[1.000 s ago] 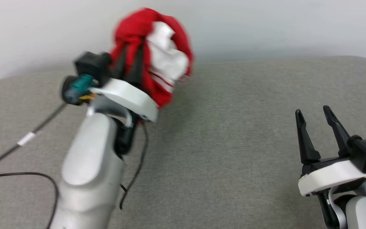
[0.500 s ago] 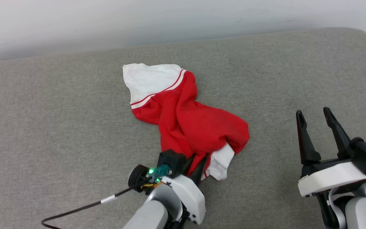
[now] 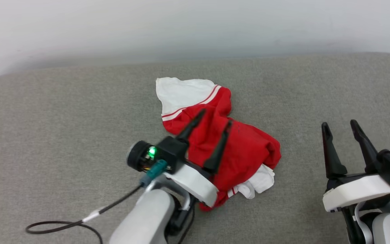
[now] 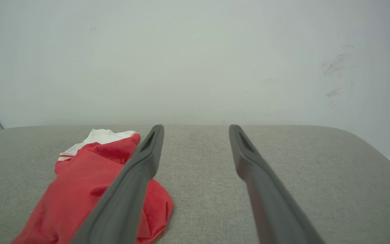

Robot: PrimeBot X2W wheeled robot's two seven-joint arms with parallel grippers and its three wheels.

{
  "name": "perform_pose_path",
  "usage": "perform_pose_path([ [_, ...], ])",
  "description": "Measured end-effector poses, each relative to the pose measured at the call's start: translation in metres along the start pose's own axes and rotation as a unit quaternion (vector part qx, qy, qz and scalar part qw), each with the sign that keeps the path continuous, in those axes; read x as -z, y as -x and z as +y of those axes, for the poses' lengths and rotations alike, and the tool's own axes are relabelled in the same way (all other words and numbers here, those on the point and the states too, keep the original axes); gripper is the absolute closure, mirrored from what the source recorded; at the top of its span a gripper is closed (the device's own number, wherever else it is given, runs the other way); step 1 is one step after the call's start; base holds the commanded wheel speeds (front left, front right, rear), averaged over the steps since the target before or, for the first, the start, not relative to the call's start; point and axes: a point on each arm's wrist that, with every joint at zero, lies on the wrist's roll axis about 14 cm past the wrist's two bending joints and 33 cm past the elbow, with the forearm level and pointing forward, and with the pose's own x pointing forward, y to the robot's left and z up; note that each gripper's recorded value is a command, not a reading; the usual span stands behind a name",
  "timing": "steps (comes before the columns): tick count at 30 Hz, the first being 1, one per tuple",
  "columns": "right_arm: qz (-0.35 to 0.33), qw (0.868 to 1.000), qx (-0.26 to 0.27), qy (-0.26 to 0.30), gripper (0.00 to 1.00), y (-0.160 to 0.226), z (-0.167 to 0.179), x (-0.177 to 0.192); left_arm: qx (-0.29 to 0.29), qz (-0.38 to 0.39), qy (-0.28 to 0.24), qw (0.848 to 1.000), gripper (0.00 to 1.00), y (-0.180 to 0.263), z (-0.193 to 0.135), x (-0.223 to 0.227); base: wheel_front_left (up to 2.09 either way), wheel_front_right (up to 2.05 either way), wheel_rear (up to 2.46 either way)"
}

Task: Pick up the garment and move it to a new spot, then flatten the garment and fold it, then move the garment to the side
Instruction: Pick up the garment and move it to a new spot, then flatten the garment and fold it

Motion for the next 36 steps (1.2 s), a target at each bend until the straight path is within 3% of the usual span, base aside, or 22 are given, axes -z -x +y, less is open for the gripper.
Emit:
perform_pose_path([
  [6, -0.007, 1.0, -0.006, -0.009, 0.0, 0.008, 0.005, -0.008, -0.111, -0.039, -0.025, 0.993, 0.0, 0.024, 0.063, -0.033, 0.0, 0.0, 0.0],
  [14, -0.006, 1.0, -0.015, -0.008, 0.0, 0.024, 0.012, -0.013, -0.248, -0.023, -0.055, 0.967, 0.0, 0.099, 0.137, -0.034, 0.0, 0.0, 0.0],
  [21, -0.004, 1.0, -0.015, -0.004, 0.0, 0.038, 0.013, -0.017, -0.259, 0.0, -0.053, 0.964, 0.0, 0.128, 0.131, -0.021, 0.0, 0.0, 0.0],
  [36, 0.02, 1.0, 0.005, -0.013, 0.0, 0.044, 0.0, -0.008, -0.238, -0.006, -0.054, 0.97, 0.0, 0.119, 0.118, -0.028, 0.0, 0.0, 0.0],
])
